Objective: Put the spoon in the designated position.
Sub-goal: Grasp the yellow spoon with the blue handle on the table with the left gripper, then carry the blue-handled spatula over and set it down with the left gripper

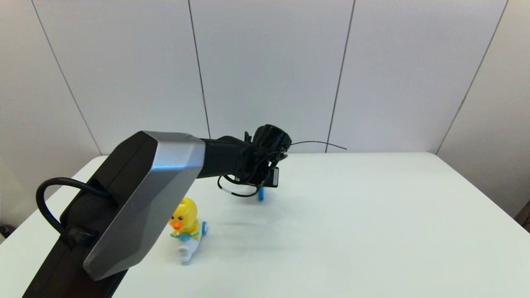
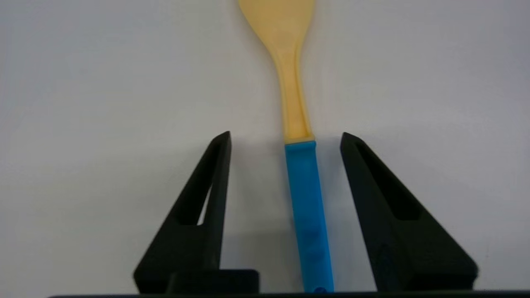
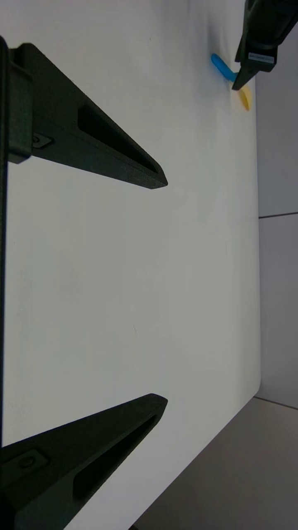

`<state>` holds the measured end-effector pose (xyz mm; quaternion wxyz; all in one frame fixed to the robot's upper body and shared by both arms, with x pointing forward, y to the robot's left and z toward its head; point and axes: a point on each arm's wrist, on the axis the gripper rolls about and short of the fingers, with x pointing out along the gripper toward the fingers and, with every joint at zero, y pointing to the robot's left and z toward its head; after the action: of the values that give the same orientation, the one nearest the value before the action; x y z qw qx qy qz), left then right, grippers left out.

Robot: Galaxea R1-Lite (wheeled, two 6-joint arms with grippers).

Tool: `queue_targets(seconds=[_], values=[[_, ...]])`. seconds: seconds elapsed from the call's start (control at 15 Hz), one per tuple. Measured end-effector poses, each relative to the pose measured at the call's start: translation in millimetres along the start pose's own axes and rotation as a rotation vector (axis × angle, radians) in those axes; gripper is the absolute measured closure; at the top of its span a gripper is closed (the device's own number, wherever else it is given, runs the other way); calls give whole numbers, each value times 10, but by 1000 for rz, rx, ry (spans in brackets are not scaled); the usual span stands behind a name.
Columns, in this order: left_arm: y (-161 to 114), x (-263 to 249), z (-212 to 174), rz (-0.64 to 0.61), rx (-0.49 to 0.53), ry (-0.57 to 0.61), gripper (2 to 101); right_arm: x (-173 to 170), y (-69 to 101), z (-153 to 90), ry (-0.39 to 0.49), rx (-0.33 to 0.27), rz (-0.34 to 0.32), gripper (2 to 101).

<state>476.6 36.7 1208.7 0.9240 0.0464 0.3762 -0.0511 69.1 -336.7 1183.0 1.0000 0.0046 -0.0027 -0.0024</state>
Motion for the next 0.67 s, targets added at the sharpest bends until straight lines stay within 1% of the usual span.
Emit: queue_targets(seconds=[0.07,0.13,0.2,0.33,0.67], values=[[8,-5,8,0,-2,-1,568,0,0,0,0,0,0,43],[17,-6,14,1,-3,-2,665,0,0,0,0,0,0,43],[23,-9,19,1,-2,-3,957,0,0,0,0,0,0,43],[33,-15,29,1,-5,-5,931,0,0,0,0,0,0,43],[35,-24,40,-1,-8,-10,931,0,0,0,0,0,0,43]])
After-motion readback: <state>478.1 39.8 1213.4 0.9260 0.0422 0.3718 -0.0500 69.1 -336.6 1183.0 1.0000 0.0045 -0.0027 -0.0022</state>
